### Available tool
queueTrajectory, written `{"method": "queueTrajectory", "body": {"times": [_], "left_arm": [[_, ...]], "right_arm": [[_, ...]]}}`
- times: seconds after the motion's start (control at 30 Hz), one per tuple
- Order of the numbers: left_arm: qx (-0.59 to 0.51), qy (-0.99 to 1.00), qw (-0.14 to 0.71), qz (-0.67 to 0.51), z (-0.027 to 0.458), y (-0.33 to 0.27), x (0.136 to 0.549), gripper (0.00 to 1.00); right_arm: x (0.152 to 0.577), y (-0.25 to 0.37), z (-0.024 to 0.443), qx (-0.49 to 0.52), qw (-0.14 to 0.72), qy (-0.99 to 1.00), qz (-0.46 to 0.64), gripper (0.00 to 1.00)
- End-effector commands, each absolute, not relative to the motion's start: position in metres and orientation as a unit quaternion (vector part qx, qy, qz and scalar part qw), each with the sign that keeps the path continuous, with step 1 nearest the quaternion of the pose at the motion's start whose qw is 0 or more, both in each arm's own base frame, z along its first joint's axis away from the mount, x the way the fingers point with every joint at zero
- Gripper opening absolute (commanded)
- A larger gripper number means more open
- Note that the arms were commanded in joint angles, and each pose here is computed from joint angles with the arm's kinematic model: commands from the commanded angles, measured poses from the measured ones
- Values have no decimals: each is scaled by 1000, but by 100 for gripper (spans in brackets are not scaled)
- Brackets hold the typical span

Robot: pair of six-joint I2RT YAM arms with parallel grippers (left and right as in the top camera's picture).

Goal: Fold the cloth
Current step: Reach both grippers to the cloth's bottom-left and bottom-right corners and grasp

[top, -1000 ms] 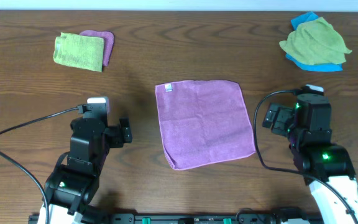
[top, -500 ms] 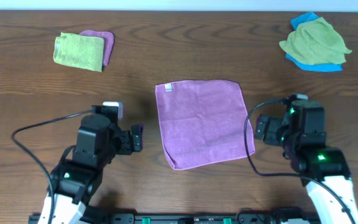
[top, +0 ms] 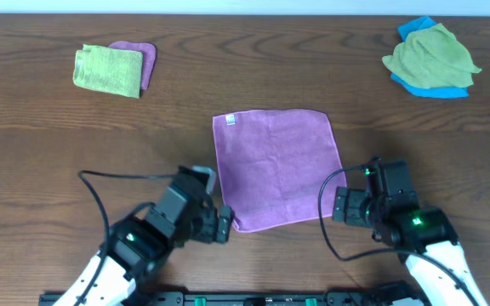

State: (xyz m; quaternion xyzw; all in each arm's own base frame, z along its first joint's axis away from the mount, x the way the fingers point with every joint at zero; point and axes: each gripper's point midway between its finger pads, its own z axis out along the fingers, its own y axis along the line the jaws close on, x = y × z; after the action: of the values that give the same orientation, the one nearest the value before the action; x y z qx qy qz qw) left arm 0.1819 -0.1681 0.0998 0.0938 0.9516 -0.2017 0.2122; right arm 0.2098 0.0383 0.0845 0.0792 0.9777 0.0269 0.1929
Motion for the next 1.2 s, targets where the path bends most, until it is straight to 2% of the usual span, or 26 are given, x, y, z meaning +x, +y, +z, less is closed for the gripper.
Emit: {"method": "queueTrajectory", "body": {"times": [0.0,0.23,0.37,0.67,0.73,0.9,1.0,1.03,1.17], "left_arm": [[64,957,214,-187,97,-169,171,95],[51,950,232,-205,85,-164,150,95],[61,929,239,-275,71,-176,139,95],[57,920,243,-301,61,-182,136,95],[52,919,238,-311,62,-185,136,96],[43,919,215,-327,58,-193,132,97],[37,920,205,-331,53,-197,132,100],[37,919,202,-337,52,-200,132,94],[33,916,186,-354,44,-210,131,88]], "right_arm": [[204,41,92,89,215,972,28,97],[178,51,104,78,276,953,97,98],[172,53,105,78,311,939,124,97],[162,53,70,96,274,949,124,98],[163,54,65,102,271,949,129,95],[164,52,64,107,271,949,120,96],[168,47,63,112,274,949,106,90],[169,48,62,111,272,950,106,90],[175,49,57,112,262,953,101,85]]}}
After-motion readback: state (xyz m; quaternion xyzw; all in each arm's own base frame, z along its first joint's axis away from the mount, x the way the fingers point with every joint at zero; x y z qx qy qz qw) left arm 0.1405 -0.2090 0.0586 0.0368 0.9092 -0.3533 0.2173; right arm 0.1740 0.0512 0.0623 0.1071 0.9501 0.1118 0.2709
